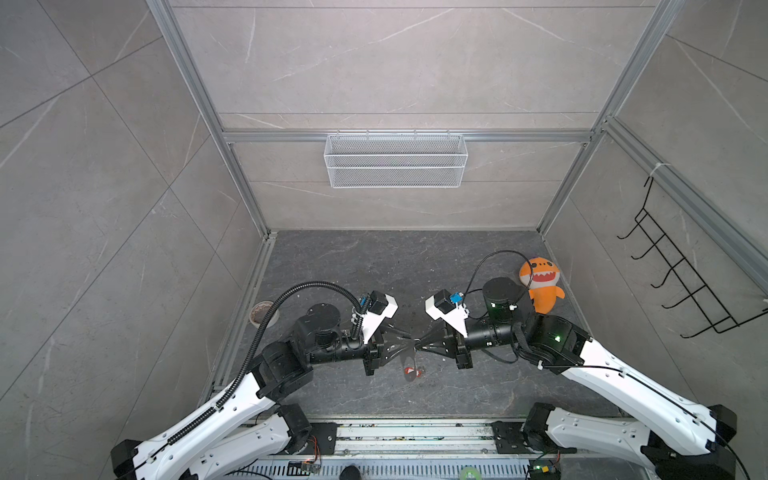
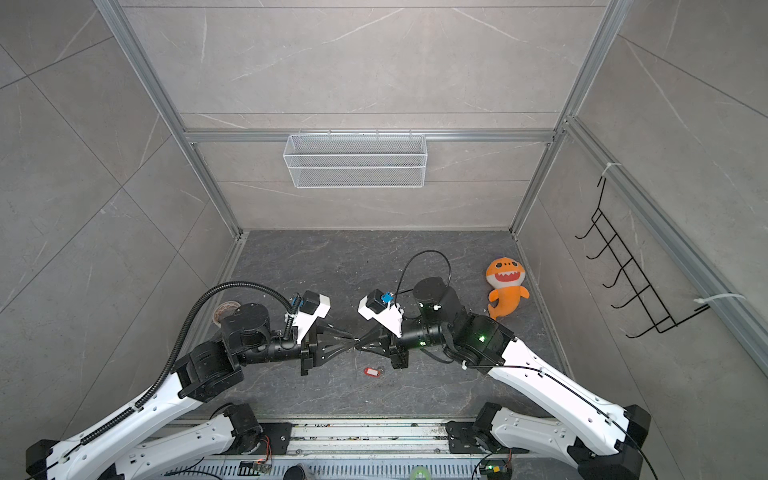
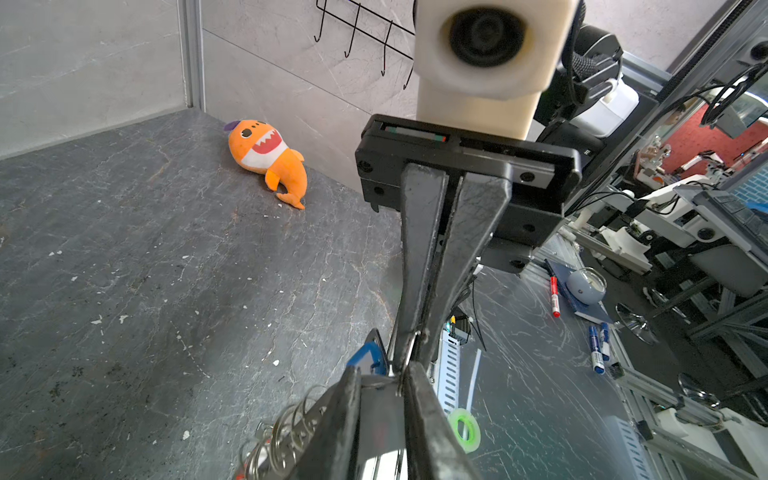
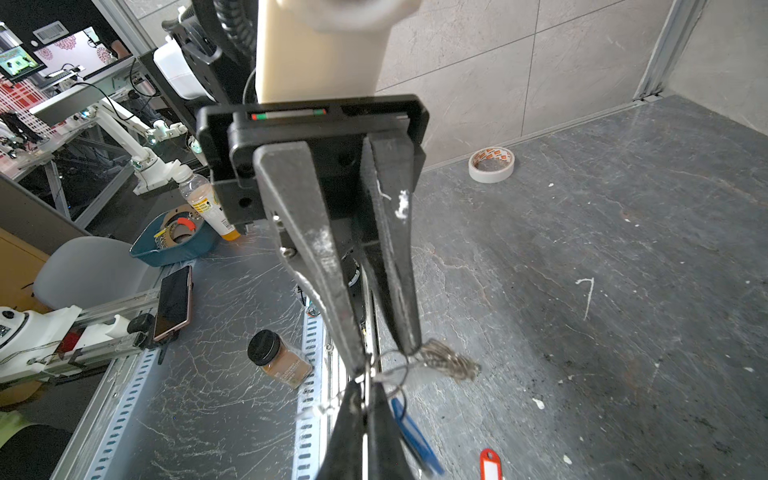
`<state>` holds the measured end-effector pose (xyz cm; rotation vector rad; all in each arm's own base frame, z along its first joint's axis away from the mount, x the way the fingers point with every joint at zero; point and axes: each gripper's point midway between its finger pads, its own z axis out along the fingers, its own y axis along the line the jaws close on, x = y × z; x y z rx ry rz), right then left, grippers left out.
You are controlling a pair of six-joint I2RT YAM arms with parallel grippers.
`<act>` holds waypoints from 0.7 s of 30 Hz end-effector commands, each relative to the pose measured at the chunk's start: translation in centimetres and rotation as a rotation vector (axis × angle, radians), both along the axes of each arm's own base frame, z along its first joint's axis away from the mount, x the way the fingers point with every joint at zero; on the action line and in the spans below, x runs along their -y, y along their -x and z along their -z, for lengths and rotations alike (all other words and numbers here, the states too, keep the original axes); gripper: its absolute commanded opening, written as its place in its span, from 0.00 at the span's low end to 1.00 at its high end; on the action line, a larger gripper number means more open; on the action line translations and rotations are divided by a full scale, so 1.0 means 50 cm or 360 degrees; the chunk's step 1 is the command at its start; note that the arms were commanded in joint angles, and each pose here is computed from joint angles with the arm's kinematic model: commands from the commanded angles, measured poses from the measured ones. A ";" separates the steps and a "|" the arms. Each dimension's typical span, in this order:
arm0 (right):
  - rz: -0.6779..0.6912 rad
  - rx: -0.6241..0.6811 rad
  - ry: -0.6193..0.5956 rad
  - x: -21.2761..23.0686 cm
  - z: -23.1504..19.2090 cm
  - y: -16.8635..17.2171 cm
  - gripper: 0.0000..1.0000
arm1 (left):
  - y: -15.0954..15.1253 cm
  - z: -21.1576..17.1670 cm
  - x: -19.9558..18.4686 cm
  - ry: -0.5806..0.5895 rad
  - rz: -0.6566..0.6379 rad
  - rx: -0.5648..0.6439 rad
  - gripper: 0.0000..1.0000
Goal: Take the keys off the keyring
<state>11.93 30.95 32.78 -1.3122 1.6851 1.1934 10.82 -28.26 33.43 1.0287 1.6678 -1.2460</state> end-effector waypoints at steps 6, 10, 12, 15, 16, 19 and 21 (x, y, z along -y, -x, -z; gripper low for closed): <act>-0.0001 0.0024 -0.0042 -0.003 -0.013 -0.002 0.00 | 0.035 -0.083 -0.022 0.0196 0.0086 0.0125 0.25; -0.0013 0.0025 -0.0052 -0.004 -0.015 0.000 0.00 | 0.042 -0.072 -0.009 0.0163 0.0163 0.0064 0.27; -0.0018 0.0026 -0.0055 -0.004 -0.016 0.001 0.00 | 0.038 -0.066 -0.004 0.0145 0.0167 0.0047 0.27; -0.0016 0.0022 -0.0054 -0.003 -0.016 0.001 0.00 | 0.042 -0.068 0.000 0.0166 0.0194 0.0043 0.25; -0.0014 0.0022 -0.0055 -0.003 -0.017 0.001 0.00 | 0.042 -0.070 -0.001 0.0170 0.0194 0.0047 0.24; -0.0017 0.0021 -0.0058 -0.003 -0.017 0.002 0.00 | 0.038 -0.068 0.000 0.0164 0.0177 0.0041 0.22; -0.0029 0.0020 -0.0065 -0.003 -0.020 0.005 0.00 | 0.036 -0.069 -0.001 0.0168 0.0171 0.0034 0.22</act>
